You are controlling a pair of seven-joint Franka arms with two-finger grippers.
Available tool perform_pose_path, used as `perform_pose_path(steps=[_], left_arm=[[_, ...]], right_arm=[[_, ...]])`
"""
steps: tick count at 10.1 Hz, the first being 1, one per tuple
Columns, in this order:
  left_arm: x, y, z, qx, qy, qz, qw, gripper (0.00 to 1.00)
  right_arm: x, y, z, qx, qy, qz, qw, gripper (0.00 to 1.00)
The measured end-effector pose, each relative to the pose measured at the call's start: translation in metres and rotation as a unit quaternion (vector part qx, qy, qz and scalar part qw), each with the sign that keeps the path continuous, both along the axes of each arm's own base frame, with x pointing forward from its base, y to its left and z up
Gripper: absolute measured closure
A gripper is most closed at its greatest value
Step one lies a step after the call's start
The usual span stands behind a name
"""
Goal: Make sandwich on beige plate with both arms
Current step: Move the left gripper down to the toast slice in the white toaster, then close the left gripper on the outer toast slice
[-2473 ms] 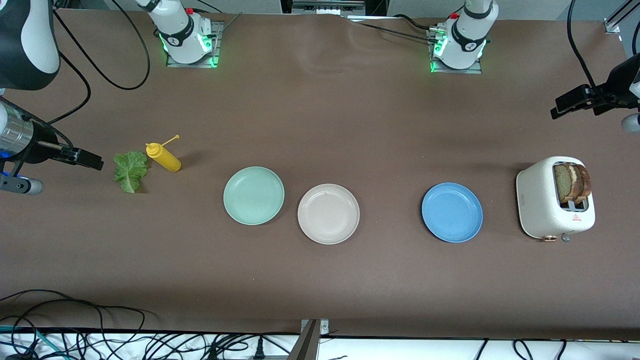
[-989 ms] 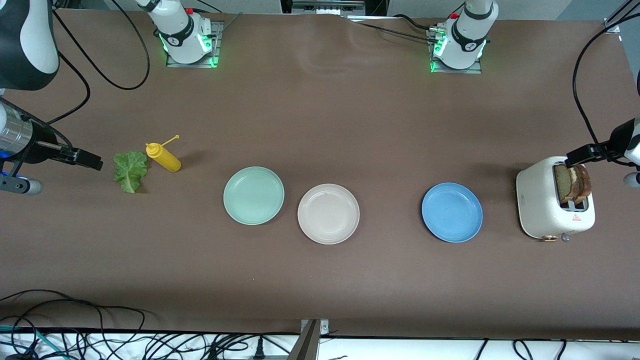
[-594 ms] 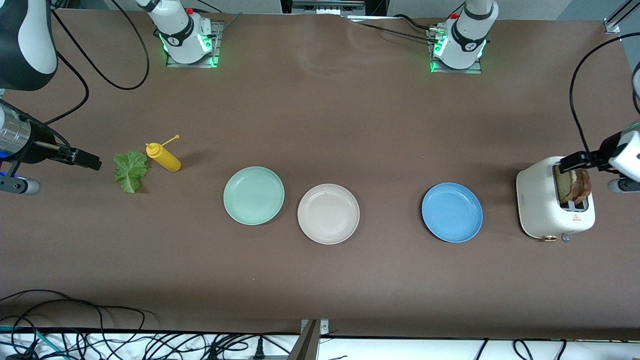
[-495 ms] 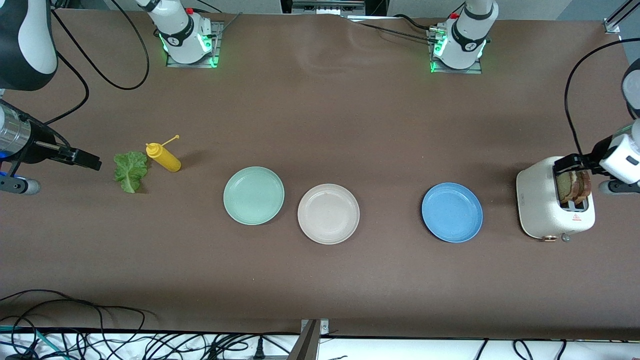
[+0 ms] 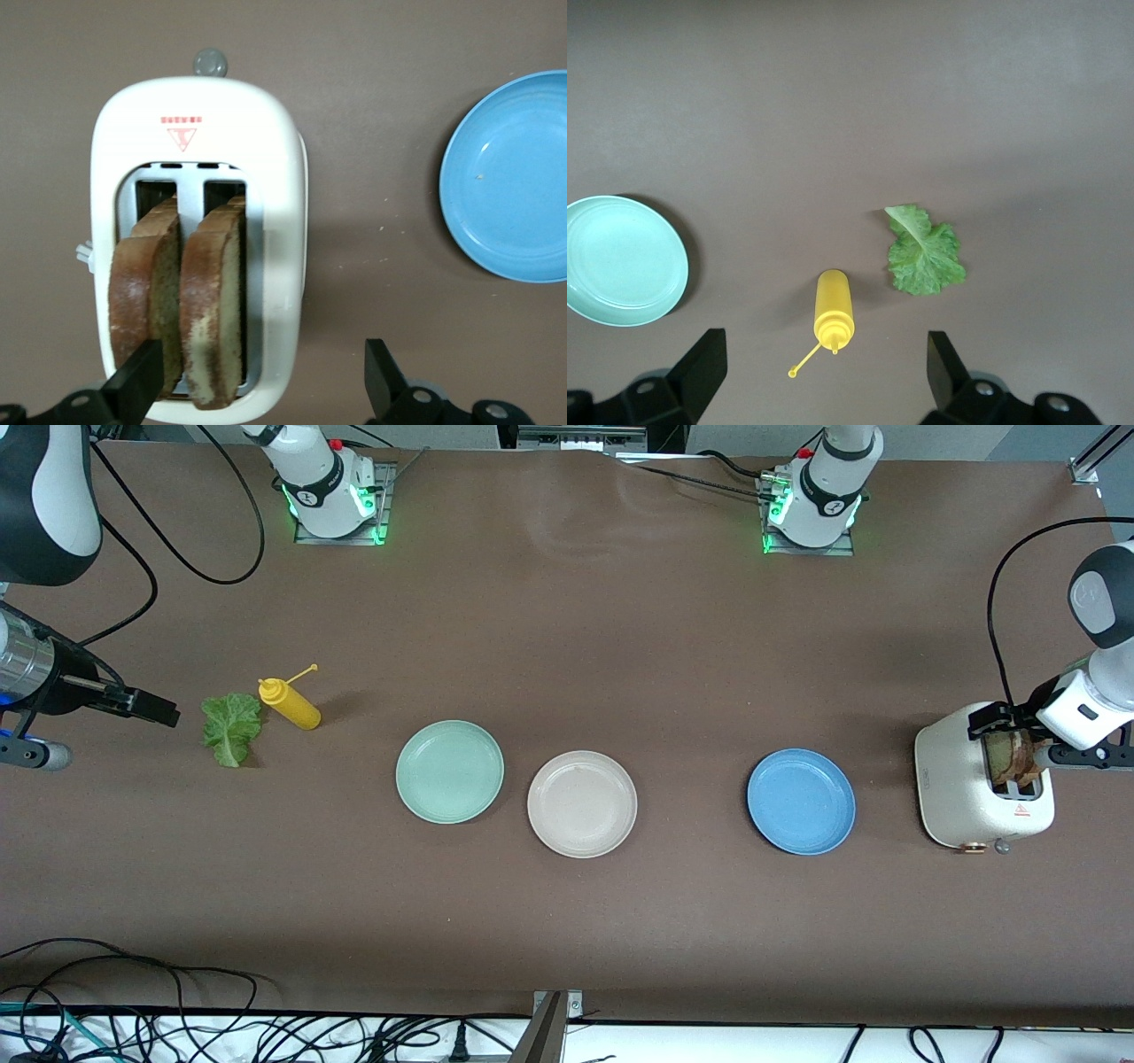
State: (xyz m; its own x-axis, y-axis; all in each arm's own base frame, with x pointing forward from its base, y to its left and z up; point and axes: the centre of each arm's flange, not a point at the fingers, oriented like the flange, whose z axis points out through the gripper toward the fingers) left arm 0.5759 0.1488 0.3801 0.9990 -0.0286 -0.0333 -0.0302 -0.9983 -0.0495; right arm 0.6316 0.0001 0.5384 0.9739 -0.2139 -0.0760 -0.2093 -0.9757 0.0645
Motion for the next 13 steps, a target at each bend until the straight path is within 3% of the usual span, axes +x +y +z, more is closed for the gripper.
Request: perform_pose_path(steps=[4,6,8,9,10,12,13], left_arm=[[-0.002,0.013,-0.019,-0.004,0.013,0.005,1.0,0.02],[-0.002,0.018,-0.019,-0.003,0.011,0.006,1.0,0.14],[-0.001,0.021,-0.016,-0.002,0.009,-0.009,1.0,0.39],[-0.001,0.021,-0.015,-0.002,0.009,-0.016,1.0,0.4],[-0.001,0.023,-0.015,-0.002,0.009,-0.022,1.0,0.59],[-0.002,0.026,-0.015,-0.002,0.009,-0.025,1.0,0.85],[-0.002,0.026,-0.015,-0.002,0.009,-0.025,1.0,0.89]], right_arm=[[0.0,0.0,0.0,0.0,0.0,0.0,1.0,0.0],[0.0,0.0,0.0,0.0,0.0,0.0,1.0,0.0],[0.0,0.0,0.0,0.0,0.0,0.0,1.0,0.0],[0.0,0.0,0.0,0.0,0.0,0.0,1.0,0.0],[0.0,0.0,0.0,0.0,0.0,0.0,1.0,0.0],[0.0,0.0,0.0,0.0,0.0,0.0,1.0,0.0],[0.0,0.0,0.0,0.0,0.0,0.0,1.0,0.0]])
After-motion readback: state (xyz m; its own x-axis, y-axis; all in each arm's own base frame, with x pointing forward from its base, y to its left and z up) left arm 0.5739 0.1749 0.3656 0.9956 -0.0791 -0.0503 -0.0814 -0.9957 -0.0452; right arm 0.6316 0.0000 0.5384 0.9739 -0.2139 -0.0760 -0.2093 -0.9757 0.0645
